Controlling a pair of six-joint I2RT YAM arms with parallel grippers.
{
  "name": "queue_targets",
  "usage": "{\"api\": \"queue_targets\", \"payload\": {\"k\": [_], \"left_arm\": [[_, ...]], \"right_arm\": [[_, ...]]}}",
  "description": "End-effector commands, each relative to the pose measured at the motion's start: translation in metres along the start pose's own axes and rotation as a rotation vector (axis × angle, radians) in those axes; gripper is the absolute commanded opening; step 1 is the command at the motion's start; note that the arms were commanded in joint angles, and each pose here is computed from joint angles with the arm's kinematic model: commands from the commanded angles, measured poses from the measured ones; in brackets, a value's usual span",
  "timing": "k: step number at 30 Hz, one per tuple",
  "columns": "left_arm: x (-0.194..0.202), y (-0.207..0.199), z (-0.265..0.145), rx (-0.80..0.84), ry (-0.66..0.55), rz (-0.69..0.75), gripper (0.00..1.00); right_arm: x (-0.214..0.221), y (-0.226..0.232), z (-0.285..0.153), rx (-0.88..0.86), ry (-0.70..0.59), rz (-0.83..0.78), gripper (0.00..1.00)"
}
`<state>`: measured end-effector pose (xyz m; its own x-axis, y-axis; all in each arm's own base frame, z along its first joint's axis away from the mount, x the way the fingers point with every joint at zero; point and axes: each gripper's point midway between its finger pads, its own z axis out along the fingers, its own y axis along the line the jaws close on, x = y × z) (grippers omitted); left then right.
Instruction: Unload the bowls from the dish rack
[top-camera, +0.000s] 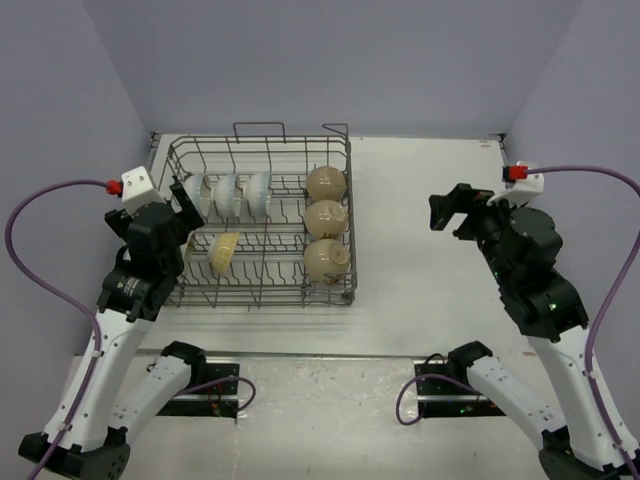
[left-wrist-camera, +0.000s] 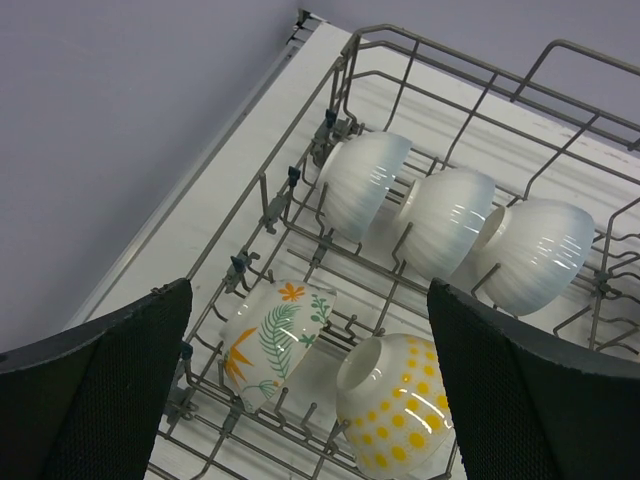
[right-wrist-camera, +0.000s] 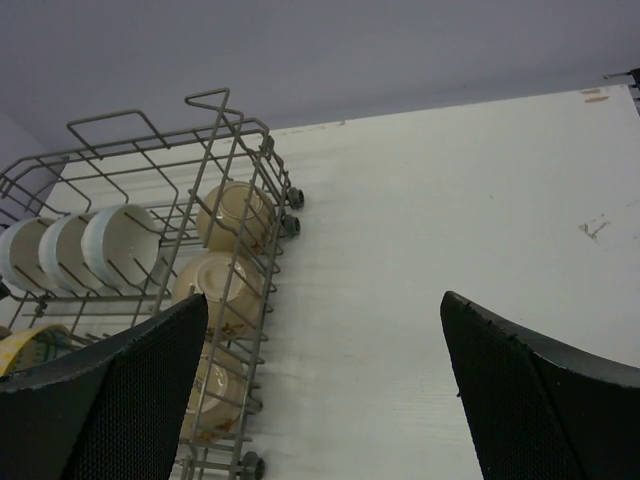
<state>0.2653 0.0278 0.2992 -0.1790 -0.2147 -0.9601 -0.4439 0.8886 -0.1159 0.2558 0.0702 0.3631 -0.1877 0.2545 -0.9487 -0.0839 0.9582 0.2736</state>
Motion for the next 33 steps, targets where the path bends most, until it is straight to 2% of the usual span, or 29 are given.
{"api": "queue_targets", "payload": {"k": [1,26,33], "left_arm": [[-0.007,0.002,0.003,-0.023,-0.037,-0.034,1.0],[-0.01,0.011,-0.002,-0.051,-0.063,-0.063,1.0],[-0.015,0.033,-0.008,-0.154,-0.096,-0.13,1.0]], "right_arm": [[-0.012,0.004,-0.003,-0.02,-0.061,0.011,0.99],[-0.007,0.006,-0.003,-0.04,-0.056,0.026,0.99],[-0.026,0.025,-0.011,-0.137,-0.106,0.069,0.99]]}}
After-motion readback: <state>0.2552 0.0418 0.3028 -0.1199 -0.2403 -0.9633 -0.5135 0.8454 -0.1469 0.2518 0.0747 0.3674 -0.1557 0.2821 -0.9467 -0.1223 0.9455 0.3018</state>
